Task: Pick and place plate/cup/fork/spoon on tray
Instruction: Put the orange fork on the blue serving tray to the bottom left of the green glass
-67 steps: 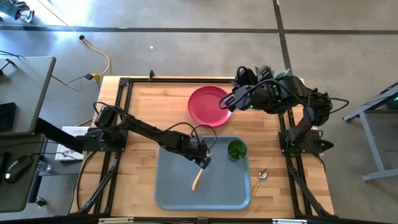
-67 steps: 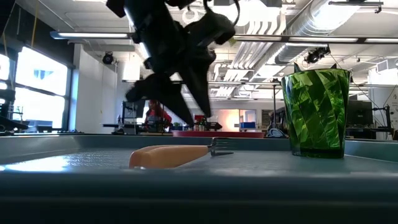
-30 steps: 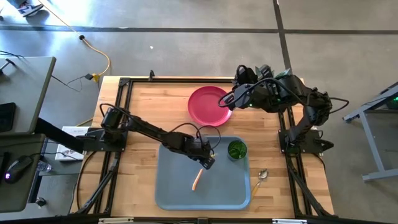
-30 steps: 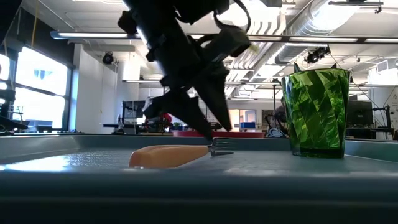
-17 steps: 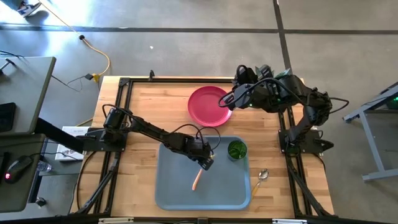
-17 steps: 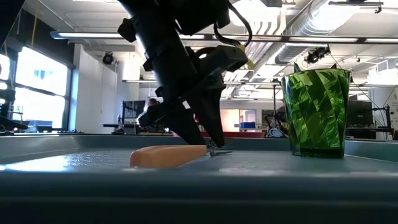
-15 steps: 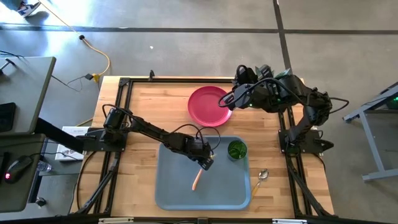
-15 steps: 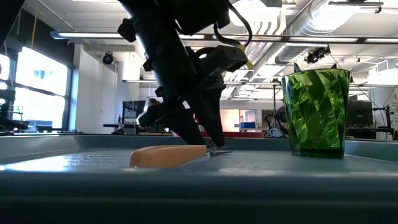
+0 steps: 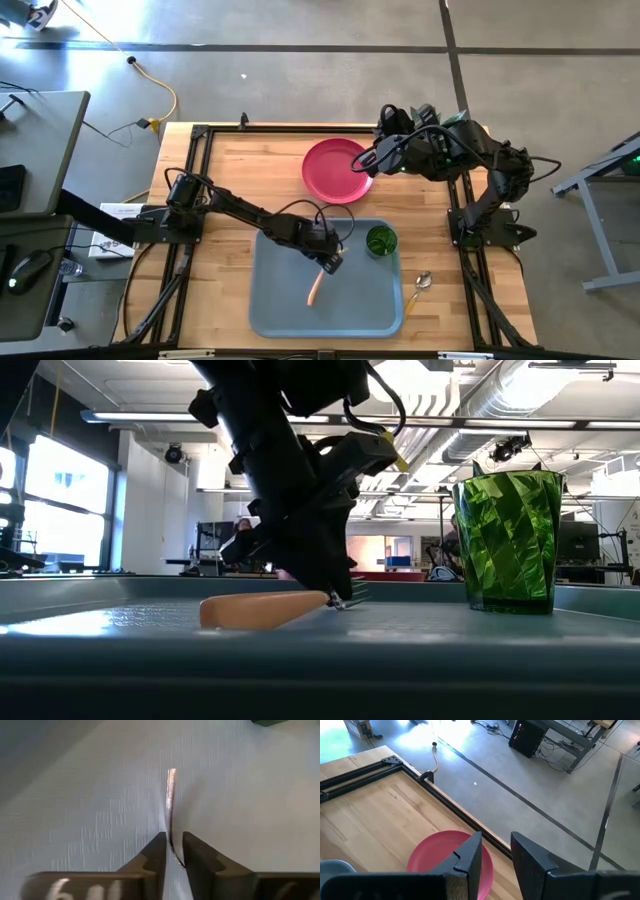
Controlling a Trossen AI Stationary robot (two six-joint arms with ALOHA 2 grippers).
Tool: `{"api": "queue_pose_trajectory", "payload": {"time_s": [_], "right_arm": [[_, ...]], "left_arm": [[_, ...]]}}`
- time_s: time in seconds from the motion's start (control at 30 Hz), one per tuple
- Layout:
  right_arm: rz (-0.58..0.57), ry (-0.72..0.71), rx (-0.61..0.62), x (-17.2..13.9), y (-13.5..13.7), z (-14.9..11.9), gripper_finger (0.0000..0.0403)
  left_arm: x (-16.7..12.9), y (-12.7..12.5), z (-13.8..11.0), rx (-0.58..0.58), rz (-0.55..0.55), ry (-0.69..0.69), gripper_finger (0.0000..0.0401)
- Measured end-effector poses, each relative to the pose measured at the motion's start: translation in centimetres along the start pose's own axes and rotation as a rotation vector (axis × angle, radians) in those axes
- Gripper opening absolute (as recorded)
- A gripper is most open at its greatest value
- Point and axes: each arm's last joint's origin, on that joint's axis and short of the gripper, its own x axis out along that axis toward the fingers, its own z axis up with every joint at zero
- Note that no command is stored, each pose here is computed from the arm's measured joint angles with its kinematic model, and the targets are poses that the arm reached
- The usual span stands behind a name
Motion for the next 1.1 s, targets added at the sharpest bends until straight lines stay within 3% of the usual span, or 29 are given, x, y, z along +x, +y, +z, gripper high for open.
{"api": "queue_pose_trajectory", "payload": {"time_s": [0.2,0.57,0.83,1.1], "right_arm": [[0.002,0.002,0.000,0.0,0.0,0.0,0.0094],[0.007,0.004,0.000,0.0,0.0,0.0,0.0094],[0.036,0.024,-0.005,0.0,0.1,-0.1,0.0094],[0.041,0.027,-0.008,0.0,0.1,-0.1,0.0094]], "left_arm": [[0.0,-0.1,-0.2,0.003,-0.012,0.020,0.0006],[-0.8,-0.5,-0.3,0.015,-0.046,0.053,0.0003],[-4.3,-0.9,-0.2,0.022,-0.050,0.043,0.0002],[-10.0,-1.0,-0.2,0.058,-0.047,0.005,0.0001]]}}
